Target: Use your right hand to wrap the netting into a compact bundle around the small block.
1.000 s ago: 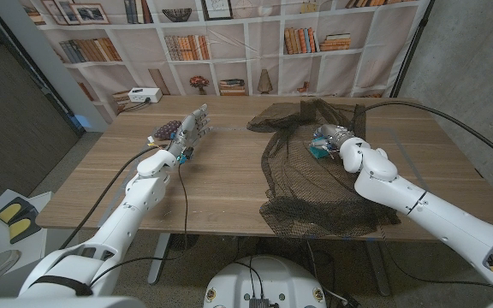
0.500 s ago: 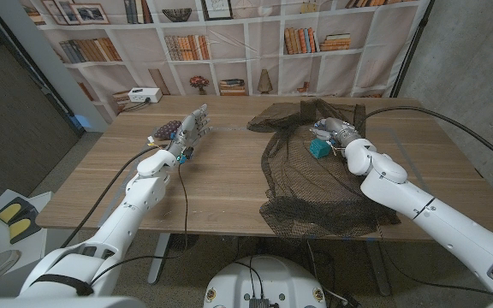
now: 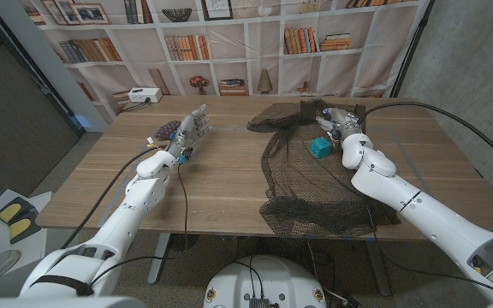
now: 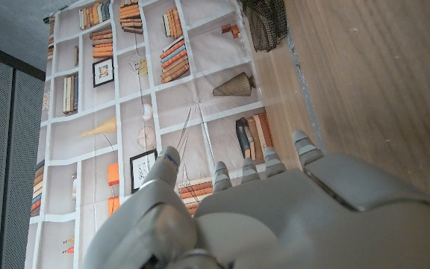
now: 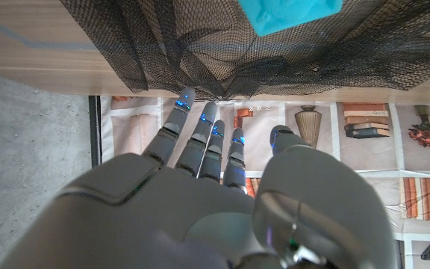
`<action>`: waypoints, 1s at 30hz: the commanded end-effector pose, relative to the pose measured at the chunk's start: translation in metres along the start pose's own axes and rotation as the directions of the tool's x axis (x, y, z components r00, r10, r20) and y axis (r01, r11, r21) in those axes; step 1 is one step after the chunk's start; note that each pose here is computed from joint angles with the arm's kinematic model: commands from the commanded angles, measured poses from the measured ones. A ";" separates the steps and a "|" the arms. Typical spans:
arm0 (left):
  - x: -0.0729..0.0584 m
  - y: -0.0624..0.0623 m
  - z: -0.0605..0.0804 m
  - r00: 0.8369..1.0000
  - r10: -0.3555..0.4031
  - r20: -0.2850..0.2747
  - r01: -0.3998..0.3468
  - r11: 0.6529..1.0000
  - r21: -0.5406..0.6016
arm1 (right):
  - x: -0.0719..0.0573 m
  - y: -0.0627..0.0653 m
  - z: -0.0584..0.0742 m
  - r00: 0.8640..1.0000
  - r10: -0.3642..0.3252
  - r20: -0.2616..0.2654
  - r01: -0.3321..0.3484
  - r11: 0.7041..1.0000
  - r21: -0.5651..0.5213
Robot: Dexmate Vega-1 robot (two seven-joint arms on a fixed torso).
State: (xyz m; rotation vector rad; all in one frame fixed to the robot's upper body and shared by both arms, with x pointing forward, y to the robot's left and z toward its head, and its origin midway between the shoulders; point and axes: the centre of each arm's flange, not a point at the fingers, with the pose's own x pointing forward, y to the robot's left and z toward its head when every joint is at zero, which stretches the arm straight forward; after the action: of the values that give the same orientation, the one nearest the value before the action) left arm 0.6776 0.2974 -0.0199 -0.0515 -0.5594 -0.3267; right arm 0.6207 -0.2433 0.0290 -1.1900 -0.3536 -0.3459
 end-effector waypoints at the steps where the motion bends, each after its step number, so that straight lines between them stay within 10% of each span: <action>1: -0.004 0.001 0.007 1.000 0.006 0.031 -0.006 1.000 0.006 | 0.029 -0.010 0.009 0.999 -0.017 -0.046 0.013 0.996 -0.085; 30: -0.015 -0.004 0.023 0.996 0.011 0.083 -0.013 1.000 0.024 | 0.095 -0.004 -0.002 0.981 0.073 -0.181 -0.106 0.977 -0.184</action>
State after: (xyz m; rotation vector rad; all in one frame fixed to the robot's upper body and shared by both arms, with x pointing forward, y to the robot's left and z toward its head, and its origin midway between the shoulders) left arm 0.6599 0.3014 -0.0110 -0.0486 -0.6272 -0.3141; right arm 0.6791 -0.2462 0.0708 -1.3195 -0.2012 -0.4150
